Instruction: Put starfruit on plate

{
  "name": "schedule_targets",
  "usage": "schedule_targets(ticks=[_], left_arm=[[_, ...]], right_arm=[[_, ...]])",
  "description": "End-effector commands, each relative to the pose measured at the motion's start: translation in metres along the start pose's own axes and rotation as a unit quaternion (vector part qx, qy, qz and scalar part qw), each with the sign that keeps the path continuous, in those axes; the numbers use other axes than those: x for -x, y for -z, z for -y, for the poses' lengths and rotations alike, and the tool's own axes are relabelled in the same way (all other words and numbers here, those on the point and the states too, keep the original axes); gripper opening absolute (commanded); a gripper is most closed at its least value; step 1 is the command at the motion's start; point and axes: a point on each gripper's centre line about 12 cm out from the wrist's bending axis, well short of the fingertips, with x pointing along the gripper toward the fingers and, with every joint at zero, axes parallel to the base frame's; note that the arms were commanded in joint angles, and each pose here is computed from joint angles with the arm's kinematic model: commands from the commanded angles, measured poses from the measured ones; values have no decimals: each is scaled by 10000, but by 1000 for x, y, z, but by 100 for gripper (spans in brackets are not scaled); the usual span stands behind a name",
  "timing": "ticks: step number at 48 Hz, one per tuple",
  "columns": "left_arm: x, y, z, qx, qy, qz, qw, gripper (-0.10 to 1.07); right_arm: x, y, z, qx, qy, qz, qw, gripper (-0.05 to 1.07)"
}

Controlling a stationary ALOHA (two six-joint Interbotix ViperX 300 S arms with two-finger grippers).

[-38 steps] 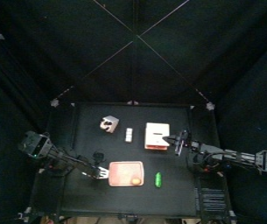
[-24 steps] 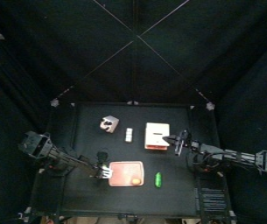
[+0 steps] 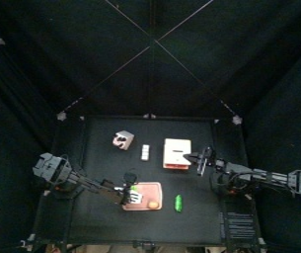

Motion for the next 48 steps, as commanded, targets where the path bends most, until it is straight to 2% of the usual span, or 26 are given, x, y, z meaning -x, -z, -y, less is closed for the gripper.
schedule_targets(ticks=[1, 23, 48], left_arm=[[7, -5, 19, 53, 224, 36, 9997, 78], [-26, -8, 38, 147, 21, 66, 9999, 79], [-31, -8, 40, 217, 41, -2, 9998, 80]], right_arm=[[-2, -2, 0, -8, 9, 24, 10000, 1], [-1, -3, 0, -9, 15, 47, 10000, 1], [-1, -3, 0, -2, 13, 39, 10000, 1]])
